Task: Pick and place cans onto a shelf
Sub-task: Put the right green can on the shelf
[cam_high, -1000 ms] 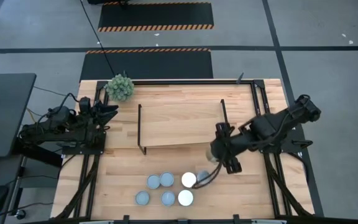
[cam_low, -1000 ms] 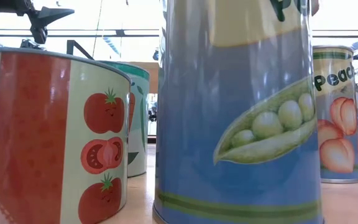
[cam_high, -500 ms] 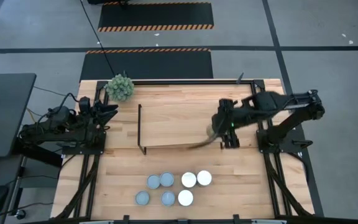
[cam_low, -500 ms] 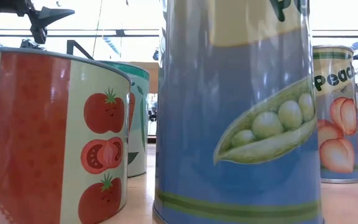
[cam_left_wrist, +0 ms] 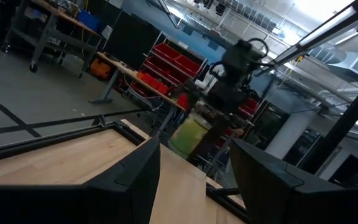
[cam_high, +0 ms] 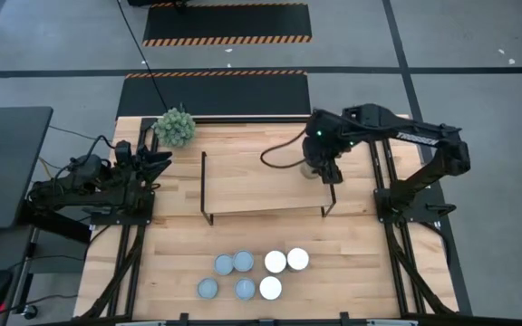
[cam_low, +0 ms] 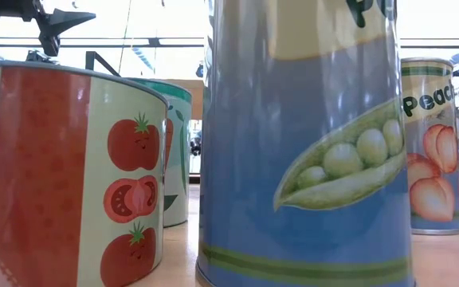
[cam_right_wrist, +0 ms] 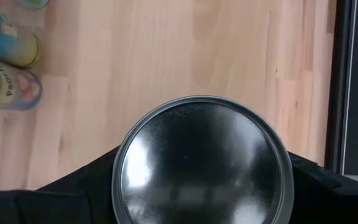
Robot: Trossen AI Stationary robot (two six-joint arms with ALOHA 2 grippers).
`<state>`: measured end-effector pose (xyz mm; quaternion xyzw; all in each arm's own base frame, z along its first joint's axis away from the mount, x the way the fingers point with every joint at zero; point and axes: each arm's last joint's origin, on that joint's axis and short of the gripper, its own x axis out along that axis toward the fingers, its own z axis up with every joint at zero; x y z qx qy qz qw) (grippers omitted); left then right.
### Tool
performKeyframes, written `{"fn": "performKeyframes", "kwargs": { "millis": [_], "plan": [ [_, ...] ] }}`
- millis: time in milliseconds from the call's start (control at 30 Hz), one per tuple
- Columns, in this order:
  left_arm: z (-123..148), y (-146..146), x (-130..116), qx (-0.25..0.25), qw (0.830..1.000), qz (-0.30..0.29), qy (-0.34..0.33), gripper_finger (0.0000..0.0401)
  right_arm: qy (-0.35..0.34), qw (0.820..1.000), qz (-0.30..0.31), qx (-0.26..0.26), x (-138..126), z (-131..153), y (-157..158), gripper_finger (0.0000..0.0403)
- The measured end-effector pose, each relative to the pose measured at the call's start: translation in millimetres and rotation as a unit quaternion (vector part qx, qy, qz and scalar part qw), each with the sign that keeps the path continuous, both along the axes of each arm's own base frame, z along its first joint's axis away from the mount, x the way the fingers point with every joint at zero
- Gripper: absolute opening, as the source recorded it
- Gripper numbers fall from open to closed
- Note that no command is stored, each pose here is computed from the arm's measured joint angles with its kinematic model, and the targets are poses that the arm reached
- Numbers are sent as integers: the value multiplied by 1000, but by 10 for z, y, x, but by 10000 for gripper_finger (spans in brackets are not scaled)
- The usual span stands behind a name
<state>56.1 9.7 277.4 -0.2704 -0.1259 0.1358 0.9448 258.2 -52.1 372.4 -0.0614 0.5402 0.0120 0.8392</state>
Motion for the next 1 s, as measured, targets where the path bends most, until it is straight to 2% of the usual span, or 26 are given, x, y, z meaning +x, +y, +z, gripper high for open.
{"fn": "performKeyframes", "kwargs": {
  "millis": [367, 767, 1000],
  "plan": [
    [0, 0, 0, -3, 1000, -1, -1, 201, 2, 1000, -6, 2, -44, -231, -399, 313],
    [0, 0, 0, -4, 1000, -1, -1, 201, 7, 1000, 3, -9, -57, -282, -452, 315],
    [0, 0, 0, -4, 1000, -1, -1, 201, 21, 1000, -3, -18, -73, -295, -454, 357]
  ]
}}
